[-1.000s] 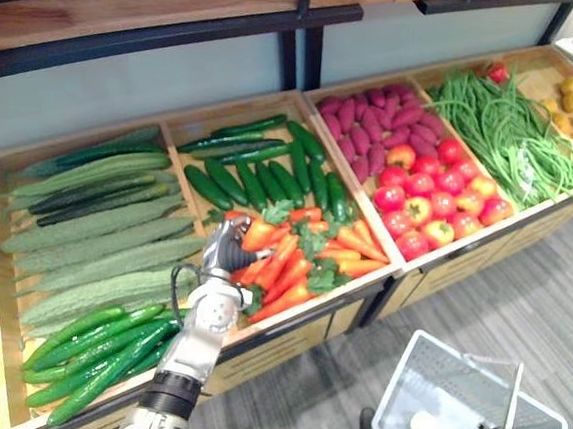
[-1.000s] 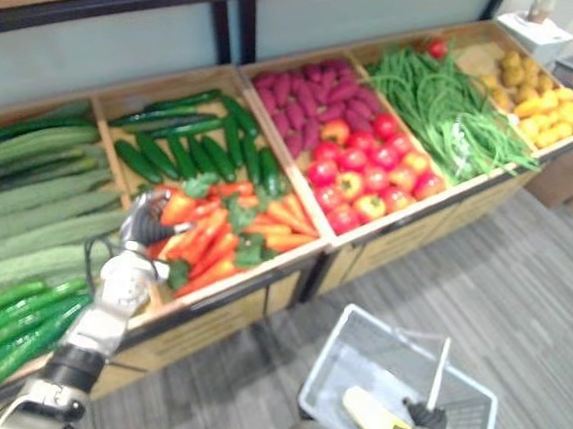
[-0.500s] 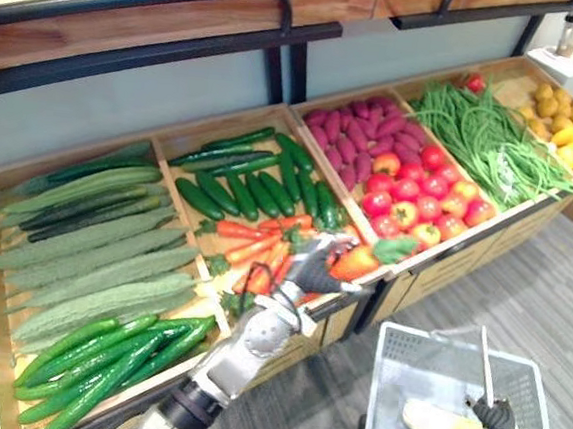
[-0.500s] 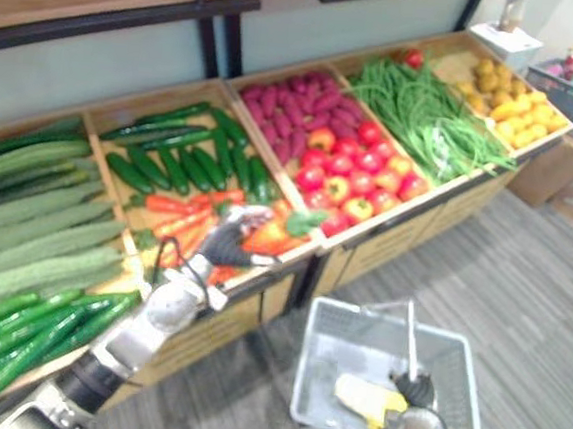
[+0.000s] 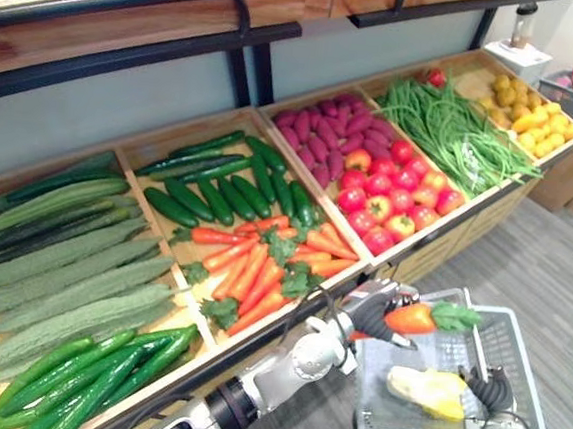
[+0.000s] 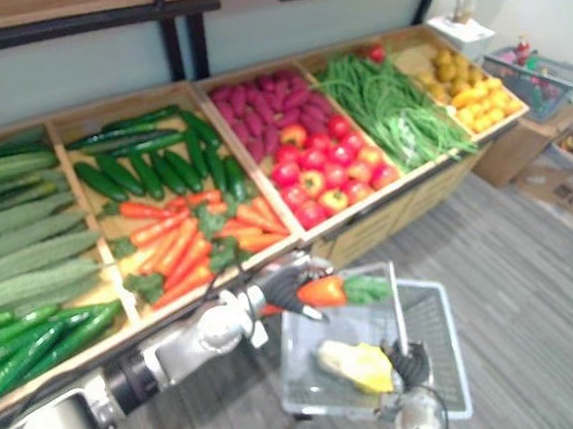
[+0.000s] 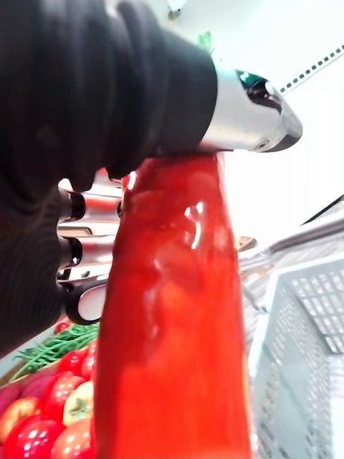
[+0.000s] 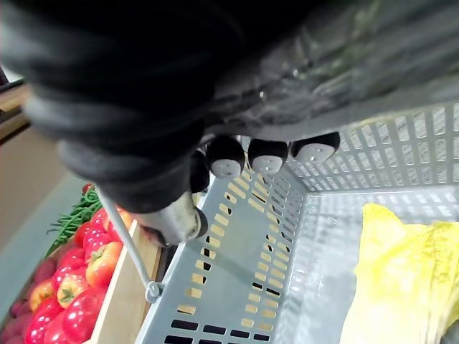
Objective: Pick vegetable in the basket
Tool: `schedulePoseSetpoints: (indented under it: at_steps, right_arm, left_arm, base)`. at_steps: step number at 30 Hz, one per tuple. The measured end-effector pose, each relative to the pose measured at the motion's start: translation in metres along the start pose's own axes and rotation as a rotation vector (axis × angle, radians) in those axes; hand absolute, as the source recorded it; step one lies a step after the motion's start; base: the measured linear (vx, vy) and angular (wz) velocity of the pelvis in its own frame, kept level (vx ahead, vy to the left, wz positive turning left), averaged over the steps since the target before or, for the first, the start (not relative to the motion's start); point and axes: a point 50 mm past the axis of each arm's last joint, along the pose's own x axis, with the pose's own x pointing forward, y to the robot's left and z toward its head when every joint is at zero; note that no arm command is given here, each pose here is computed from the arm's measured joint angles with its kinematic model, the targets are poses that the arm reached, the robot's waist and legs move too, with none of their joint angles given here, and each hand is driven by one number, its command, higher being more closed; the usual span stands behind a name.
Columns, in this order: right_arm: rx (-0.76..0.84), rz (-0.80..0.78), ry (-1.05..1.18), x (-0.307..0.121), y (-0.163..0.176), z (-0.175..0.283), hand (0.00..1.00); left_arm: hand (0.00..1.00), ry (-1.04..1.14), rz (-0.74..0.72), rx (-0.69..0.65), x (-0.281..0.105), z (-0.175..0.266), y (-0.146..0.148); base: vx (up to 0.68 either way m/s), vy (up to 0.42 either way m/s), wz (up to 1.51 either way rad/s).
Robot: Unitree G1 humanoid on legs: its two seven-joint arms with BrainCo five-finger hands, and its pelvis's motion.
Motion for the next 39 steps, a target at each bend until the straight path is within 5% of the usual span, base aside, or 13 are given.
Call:
schedulePoseSetpoints:
  at_steps: [19, 35, 36, 39]
  right_arm:
    - [0.101, 0.015, -0.110, -0.017, 0.003, 0.021, 1.00]
    - [0.159, 0.014, -0.116, -0.023, 0.001, 0.023, 1.00]
    - [0.160, 0.013, -0.116, -0.023, 0.001, 0.023, 1.00]
    - [0.160, 0.014, -0.114, -0.023, 0.001, 0.022, 1.00]
  left_arm:
    - [1.00, 0.180, -0.126, 0.091, 0.007, -0.031, -0.039]
    - [1.00, 0.156, -0.123, 0.111, 0.026, -0.020, -0.044]
    - [0.00, 0.156, -0.123, 0.111, 0.026, -0.020, -0.044]
    - [0.00, 0.152, -0.123, 0.107, 0.027, -0.018, -0.045]
  base:
    - [0.00, -0.001, -0.01]
    - [0.00, -0.007, -0.03]
    - [0.00, 0.000, 0.00]
    - [0.00, 0.000, 0.00]
